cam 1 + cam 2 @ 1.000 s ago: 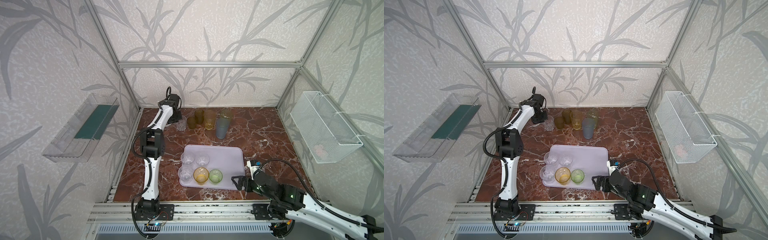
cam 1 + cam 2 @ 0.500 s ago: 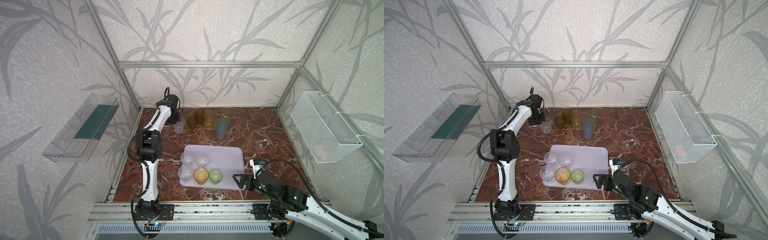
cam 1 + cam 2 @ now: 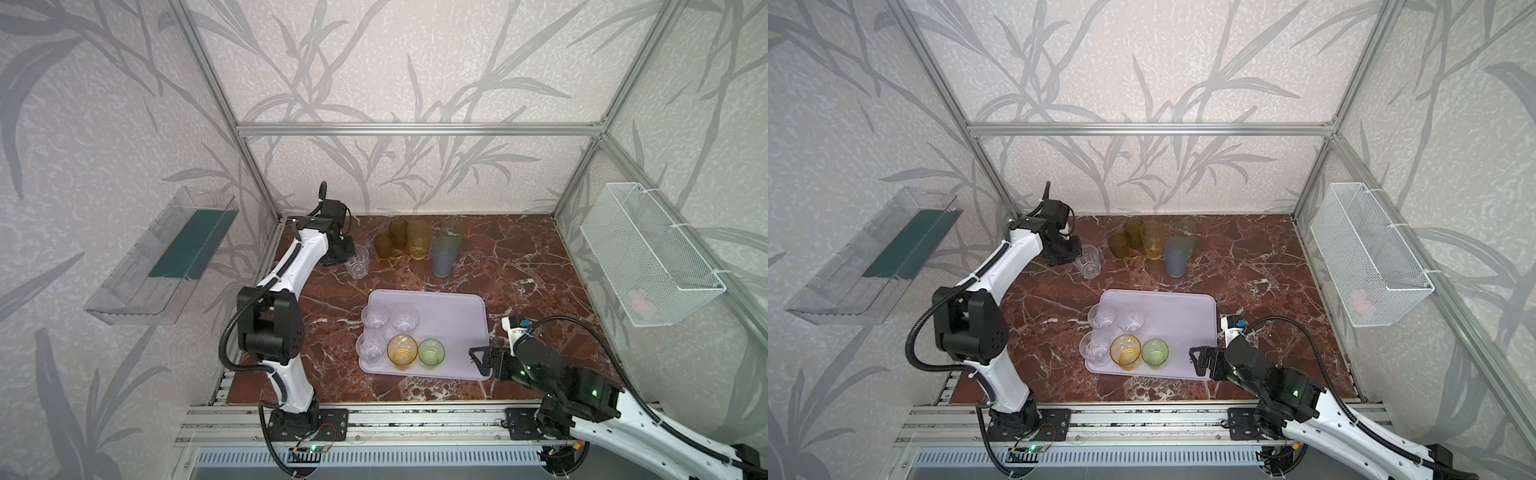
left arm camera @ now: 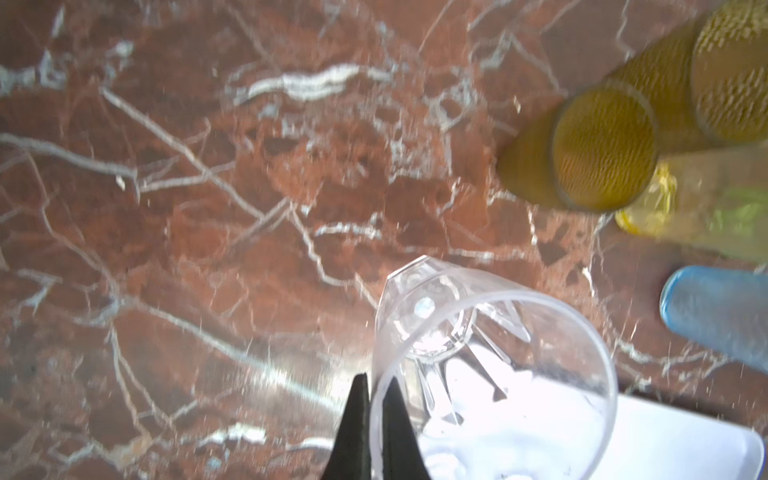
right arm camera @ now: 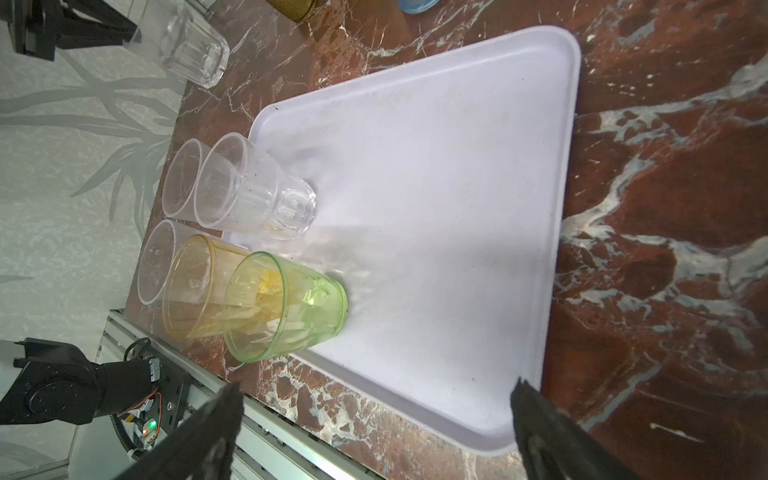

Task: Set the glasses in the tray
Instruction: 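Carry the clear glass with the left gripper over the tray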

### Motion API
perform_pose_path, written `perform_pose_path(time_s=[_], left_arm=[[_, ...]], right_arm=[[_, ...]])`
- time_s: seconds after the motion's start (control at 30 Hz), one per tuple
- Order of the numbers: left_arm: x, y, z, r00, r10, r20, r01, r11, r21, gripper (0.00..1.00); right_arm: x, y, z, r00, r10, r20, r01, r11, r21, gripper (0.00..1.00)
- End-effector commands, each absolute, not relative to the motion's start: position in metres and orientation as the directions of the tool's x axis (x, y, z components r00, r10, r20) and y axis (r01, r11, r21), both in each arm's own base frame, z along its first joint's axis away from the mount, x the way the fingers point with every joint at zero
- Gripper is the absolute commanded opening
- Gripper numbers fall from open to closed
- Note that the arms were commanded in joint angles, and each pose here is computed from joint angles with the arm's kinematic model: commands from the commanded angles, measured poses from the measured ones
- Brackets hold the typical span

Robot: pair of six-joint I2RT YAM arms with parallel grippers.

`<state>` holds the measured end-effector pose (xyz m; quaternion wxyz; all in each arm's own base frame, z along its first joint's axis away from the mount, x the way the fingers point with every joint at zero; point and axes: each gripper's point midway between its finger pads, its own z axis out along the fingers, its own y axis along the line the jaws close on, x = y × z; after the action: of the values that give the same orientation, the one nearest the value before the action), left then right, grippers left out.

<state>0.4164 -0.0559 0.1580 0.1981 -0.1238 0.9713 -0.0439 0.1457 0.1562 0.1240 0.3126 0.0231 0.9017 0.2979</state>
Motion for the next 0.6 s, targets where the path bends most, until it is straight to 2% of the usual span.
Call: perform_pose_path(time_s=[0.0, 0.3, 0.57], left_arm=[[0.398, -0.061, 0.173, -0.882, -0.237, -0.409, -0.182, 0.969, -0.169, 0.0], [0.339, -0.074, 0.179, -0.899, -0.217, -0.379, -0.126, 0.96, -0.251, 0.0], [0.308, -0.09, 0.214, -0.856, -0.235, -0.461, -0.08, 0.94, -0.331, 0.0]], right_arm=[[0.147, 0.159, 0.14, -0.8, 0.22, -0.558, -0.169, 0.809, 0.563, 0.99], [0.143, 0.167, 0.14, -0.822, 0.184, -0.539, -0.206, 0.785, 0.584, 0.99], [0.143, 0.175, 0.136, -0.847, 0.206, -0.489, -0.182, 0.752, 0.633, 0.99]])
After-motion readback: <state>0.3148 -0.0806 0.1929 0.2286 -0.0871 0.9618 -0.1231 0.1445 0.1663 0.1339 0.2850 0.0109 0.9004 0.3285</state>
